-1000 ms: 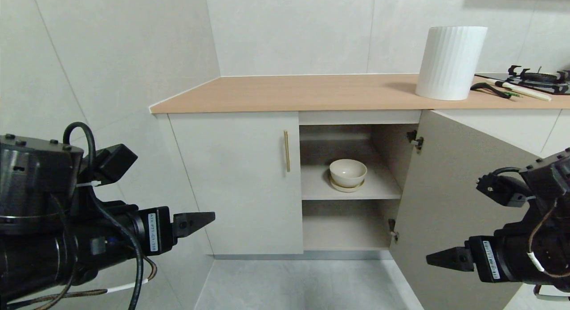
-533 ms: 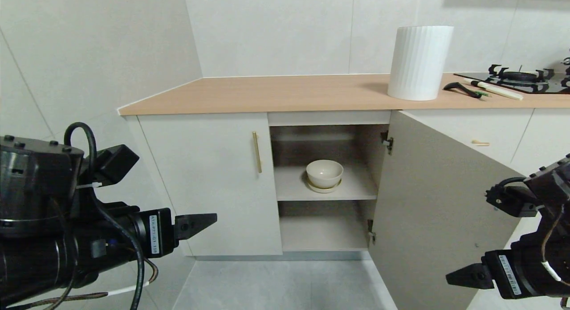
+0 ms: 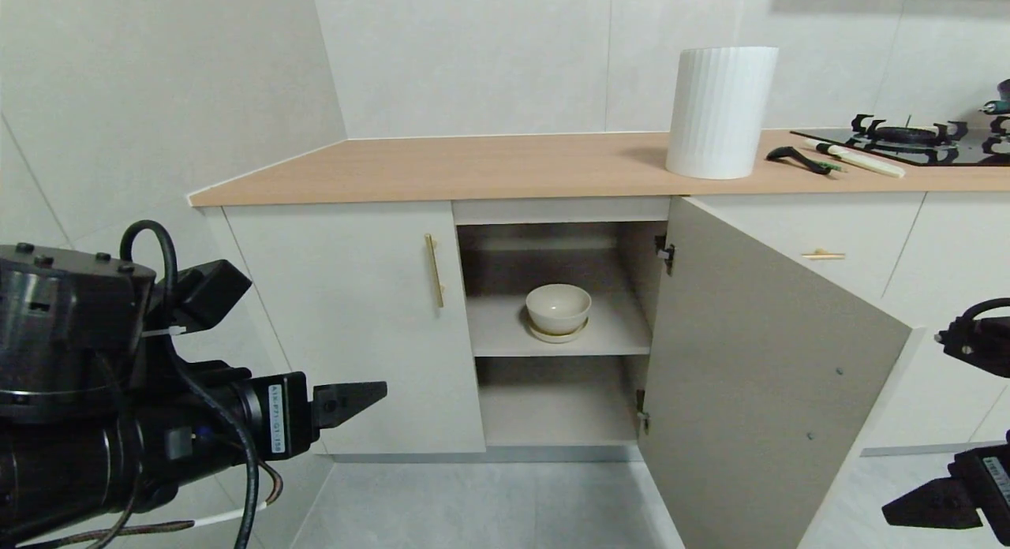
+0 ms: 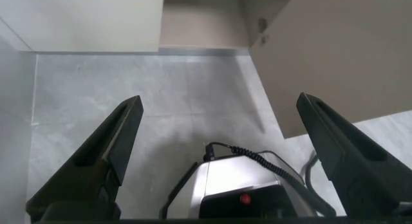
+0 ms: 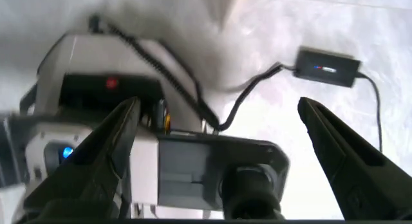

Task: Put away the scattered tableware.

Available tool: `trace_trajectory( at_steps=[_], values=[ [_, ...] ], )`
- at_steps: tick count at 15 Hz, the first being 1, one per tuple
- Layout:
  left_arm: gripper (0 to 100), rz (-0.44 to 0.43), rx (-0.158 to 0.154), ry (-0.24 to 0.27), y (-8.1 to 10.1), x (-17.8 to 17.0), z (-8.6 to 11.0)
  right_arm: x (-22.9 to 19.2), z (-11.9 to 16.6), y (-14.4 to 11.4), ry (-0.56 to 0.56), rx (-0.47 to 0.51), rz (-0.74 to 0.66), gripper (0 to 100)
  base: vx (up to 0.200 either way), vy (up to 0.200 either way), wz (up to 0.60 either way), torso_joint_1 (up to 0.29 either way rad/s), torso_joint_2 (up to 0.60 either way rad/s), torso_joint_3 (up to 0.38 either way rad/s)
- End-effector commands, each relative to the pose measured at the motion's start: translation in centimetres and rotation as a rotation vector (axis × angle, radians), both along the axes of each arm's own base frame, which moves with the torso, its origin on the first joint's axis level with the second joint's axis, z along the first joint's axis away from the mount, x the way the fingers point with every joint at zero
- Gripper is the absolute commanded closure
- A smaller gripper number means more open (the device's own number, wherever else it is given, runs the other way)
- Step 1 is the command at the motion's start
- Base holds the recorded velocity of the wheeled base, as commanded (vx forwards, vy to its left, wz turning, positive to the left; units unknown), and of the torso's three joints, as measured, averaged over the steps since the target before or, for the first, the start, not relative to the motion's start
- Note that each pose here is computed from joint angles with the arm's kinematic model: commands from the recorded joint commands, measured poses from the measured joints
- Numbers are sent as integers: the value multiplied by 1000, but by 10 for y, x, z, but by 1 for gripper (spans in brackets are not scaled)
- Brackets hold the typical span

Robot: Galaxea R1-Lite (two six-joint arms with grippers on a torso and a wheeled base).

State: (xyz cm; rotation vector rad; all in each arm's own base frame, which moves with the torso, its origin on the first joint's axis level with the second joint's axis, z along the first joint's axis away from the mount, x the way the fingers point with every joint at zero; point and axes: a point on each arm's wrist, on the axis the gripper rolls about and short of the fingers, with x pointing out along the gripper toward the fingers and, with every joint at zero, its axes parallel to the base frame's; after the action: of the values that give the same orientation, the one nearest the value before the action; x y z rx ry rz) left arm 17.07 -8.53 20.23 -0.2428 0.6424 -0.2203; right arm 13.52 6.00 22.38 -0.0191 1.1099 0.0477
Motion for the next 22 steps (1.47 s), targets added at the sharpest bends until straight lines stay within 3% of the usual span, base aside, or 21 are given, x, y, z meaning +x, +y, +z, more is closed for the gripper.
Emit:
trace_trajectory(
  at_steps=[1,6,9,11,17,22],
  values=[
    [0,1,1,4,0,1,-1,8,8,-15,-37,-7,-116,0,0,0,0,0,0,0],
    [0,1,1,4,0,1,-1,41,2,-50,-67,-97,-315,0,0,0,0,0,0,0],
    [0,1,1,3,0,1,-1,93,-34,-79,31,-121,-450,0,0,0,0,0,0,0],
    [0,1,0,1,0,0,0,116,-51,-90,17,-115,-486,0,0,0,0,0,0,0],
    [0,1,1,3,0,1,-1,140,-72,-89,-58,-1,-446,0,0,0,0,0,0,0],
    [0,1,1,3,0,1,-1,140,-79,-66,-58,48,-373,0,0,0,0,0,0,0]
  ],
)
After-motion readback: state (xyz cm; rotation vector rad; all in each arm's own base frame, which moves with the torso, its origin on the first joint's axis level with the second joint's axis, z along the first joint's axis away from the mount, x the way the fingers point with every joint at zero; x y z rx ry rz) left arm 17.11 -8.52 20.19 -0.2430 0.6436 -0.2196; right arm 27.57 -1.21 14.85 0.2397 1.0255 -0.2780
